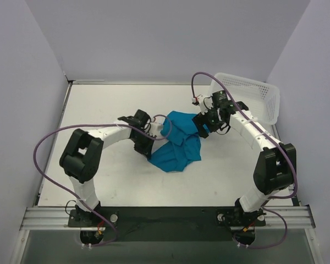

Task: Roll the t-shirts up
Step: Flatten out the T-shirt at the center of the board.

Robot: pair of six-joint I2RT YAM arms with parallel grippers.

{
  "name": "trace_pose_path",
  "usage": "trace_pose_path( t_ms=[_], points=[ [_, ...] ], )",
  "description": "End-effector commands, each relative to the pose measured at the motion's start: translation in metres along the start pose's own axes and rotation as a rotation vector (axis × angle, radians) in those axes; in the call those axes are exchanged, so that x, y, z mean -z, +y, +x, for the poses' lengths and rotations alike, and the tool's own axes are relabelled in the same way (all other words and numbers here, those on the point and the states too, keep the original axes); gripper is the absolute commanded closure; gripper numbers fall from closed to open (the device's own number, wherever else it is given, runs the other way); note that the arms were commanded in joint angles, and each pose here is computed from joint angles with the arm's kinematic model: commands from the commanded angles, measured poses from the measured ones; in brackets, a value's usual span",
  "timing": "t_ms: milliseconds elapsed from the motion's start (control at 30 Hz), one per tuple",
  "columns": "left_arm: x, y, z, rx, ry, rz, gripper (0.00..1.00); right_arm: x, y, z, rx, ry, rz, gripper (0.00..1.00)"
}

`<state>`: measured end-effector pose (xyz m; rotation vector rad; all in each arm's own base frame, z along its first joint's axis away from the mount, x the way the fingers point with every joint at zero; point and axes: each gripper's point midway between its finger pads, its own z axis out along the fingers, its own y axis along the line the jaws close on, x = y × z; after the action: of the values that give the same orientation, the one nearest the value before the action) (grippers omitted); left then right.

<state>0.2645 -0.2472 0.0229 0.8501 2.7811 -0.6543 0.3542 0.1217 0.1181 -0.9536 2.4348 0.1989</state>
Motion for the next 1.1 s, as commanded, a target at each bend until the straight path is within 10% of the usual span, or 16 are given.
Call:
trace_pose_path(
  t_ms=[0,300,1067],
  points=[
    [0.096,0.055,-0.009,0.043,-0.107,-0.139,1.00,0.022,-0.001,-0.015,0.012,-0.069,0.017,0.27],
    [0.184,0.075,-0.007,0.049,-0.304,-0.228,1.00,0.017,0.038,-0.058,0.182,-0.215,-0.122,0.27],
    [0.172,0.108,0.023,0.447,-0.314,-0.118,1.00,-0.083,0.243,-0.112,0.539,-0.421,-0.259,0.25]
  ],
)
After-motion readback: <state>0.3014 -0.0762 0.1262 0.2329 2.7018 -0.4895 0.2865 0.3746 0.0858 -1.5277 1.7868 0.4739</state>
